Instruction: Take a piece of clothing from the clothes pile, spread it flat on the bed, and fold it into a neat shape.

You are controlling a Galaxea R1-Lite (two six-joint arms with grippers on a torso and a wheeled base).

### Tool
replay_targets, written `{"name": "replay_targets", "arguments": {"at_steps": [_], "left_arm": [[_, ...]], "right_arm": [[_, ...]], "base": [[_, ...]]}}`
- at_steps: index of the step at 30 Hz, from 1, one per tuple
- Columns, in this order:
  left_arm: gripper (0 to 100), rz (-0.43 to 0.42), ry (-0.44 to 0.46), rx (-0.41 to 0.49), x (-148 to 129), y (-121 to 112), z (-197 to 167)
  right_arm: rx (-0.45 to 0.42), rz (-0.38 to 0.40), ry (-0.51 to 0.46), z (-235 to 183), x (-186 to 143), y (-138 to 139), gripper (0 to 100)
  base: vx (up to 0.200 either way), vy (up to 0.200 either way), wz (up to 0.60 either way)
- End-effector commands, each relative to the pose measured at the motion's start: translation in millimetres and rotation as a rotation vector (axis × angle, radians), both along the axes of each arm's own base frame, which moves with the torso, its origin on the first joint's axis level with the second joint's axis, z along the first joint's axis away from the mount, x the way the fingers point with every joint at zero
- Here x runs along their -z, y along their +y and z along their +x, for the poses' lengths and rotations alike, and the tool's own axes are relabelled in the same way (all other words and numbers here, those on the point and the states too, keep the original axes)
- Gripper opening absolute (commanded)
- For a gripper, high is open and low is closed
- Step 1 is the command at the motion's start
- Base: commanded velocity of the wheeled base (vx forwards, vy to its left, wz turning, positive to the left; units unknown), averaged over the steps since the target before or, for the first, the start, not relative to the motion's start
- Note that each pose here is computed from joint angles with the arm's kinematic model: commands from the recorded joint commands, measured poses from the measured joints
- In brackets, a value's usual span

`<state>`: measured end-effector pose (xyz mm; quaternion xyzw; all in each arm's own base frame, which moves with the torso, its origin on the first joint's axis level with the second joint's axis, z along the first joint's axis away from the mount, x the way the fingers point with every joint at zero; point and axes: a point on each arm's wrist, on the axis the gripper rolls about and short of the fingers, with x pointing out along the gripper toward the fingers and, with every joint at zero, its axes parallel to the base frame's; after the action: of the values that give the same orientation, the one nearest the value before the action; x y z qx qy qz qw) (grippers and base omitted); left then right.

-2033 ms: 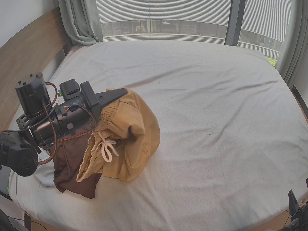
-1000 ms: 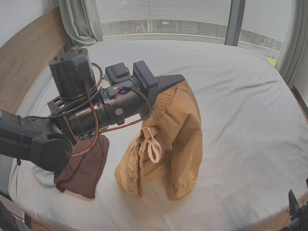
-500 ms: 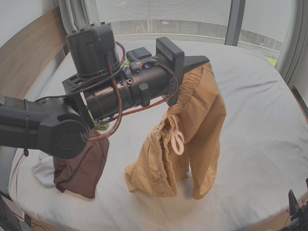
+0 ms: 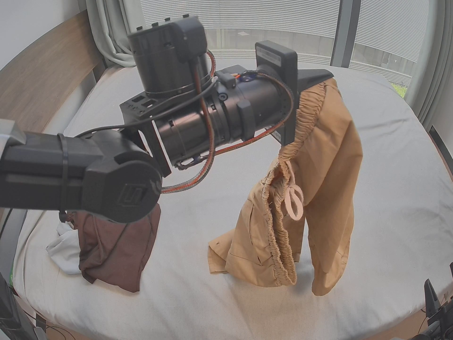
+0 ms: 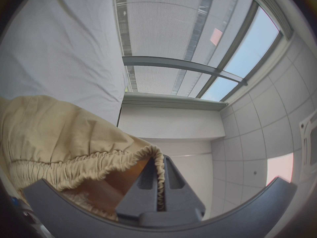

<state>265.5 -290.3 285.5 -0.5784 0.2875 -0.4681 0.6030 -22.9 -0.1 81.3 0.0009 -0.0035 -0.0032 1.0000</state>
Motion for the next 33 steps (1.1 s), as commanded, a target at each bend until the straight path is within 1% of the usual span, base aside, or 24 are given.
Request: {"name": "replay_targets", "arguments": {"at_steps": [1,4,8,9,10,13,16,17,19,20,21,25,26,27,33], "left_arm": [[0,0.026,0.038,-0.090,14.8,16.7,24.1],[0,0.053,0.053,-0.155,26.5,36.3,35.1],[0,0.097,0.000,-0.221,38.7,59.3,40.3],[0,0.098,-0.003,-0.225,39.2,60.6,40.6],[0,0.115,-0.021,-0.244,46.7,67.8,40.4],[0,0.131,-0.043,-0.280,56.0,80.0,44.0],[0,0.145,-0.073,-0.333,60.6,97.1,51.2],[0,0.145,-0.073,-0.333,60.6,97.1,51.2],[0,0.158,-0.095,-0.383,65.5,113.9,58.2],[0,0.159,-0.098,-0.388,65.9,115.5,58.8],[0,0.160,-0.113,-0.409,64.2,124.6,59.1],[0,0.205,-0.126,-0.451,69.9,144.9,59.2],[0,0.207,-0.127,-0.453,70.3,145.4,59.3],[0,0.243,-0.128,-0.468,77.6,152.8,59.7],[0,0.336,-0.114,-0.486,99.1,166.7,48.6]], "right_arm": [[0.000,0.000,0.004,0.2,5.3,0.0,100],[0.000,0.000,0.002,0.2,5.2,0.0,100],[0.000,0.000,0.002,0.2,5.2,0.0,100],[0.000,0.000,0.001,0.1,5.2,0.0,100],[0.000,0.000,0.002,0.2,5.2,0.0,100],[0.000,0.000,0.002,0.2,5.2,0.0,100],[0.000,0.000,0.004,0.2,5.3,0.0,100],[0.000,0.000,0.004,0.2,5.3,0.0,100],[0.000,0.000,0.002,0.1,5.4,0.0,100],[0.000,0.000,0.004,0.2,5.3,0.0,100],[0.000,0.000,0.002,0.2,5.2,0.0,100],[0.000,0.000,0.004,0.2,5.3,0.0,100],[0.000,0.000,0.002,0.2,5.2,0.0,100],[0.000,0.000,0.002,0.2,5.2,0.0,100],[0.000,0.000,0.002,0.2,5.2,0.0,100]], "base": [[0.000,0.000,0.00],[0.000,0.000,0.00],[0.000,0.000,0.00],[0.000,0.000,0.00],[0.000,0.000,0.00],[0.000,0.000,0.00],[0.000,0.000,0.00],[0.000,0.000,0.00],[0.000,0.000,0.00],[0.000,0.000,0.00],[0.000,0.000,0.00],[0.000,0.000,0.00],[0.000,0.000,0.00],[0.000,0.000,0.00],[0.000,0.000,0.00]]}}
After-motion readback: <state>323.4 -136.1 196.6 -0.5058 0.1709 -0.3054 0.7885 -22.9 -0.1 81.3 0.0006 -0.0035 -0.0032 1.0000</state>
